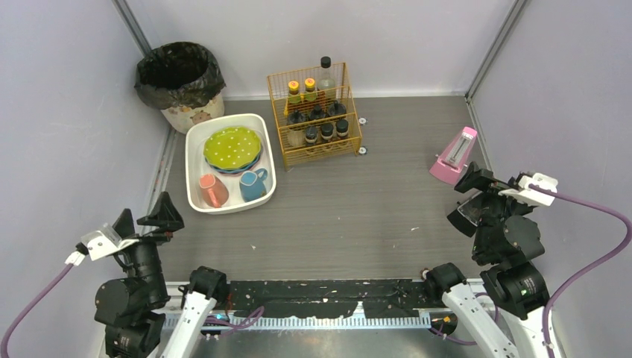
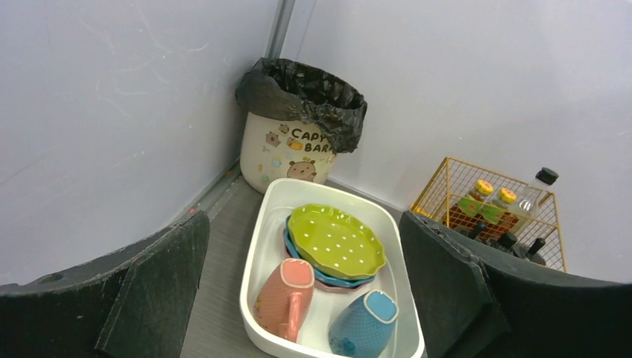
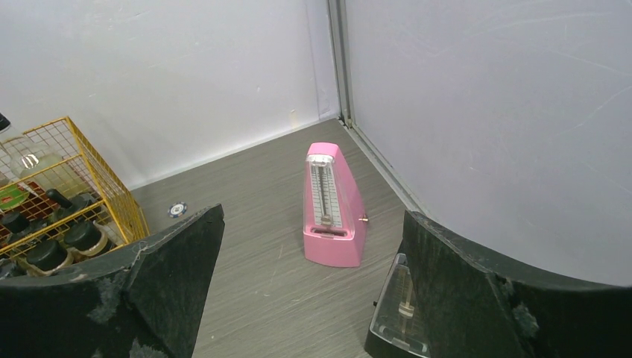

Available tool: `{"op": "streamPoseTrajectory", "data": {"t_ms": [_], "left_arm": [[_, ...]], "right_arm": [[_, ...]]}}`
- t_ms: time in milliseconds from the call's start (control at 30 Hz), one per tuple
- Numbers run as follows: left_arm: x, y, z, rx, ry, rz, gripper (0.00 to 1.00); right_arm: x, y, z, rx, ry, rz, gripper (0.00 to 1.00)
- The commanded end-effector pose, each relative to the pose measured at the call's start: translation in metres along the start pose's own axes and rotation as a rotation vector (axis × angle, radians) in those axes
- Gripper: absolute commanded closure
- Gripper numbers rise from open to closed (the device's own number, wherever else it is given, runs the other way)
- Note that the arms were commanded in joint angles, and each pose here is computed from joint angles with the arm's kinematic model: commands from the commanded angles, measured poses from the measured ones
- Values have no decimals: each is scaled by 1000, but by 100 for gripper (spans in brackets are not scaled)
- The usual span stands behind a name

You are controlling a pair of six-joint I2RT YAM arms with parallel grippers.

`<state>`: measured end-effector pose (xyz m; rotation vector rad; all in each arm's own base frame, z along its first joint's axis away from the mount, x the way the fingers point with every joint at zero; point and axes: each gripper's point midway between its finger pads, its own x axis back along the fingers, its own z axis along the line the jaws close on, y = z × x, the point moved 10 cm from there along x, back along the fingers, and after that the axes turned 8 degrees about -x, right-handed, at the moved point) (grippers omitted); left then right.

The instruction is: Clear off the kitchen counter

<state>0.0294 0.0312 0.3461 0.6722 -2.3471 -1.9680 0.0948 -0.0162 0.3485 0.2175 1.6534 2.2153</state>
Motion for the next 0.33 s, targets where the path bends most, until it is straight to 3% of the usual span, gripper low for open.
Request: {"op": "streamPoseTrajectory", "data": {"t_ms": [0,300], "left_arm": [[12,3,11,29,24,-62,1],[16,-7,14,9,13,-25,1]], "right_arm": [[1,8,-1,-45,-17,-48,5],[1,7,1,-83,-16,-44,5]]}}
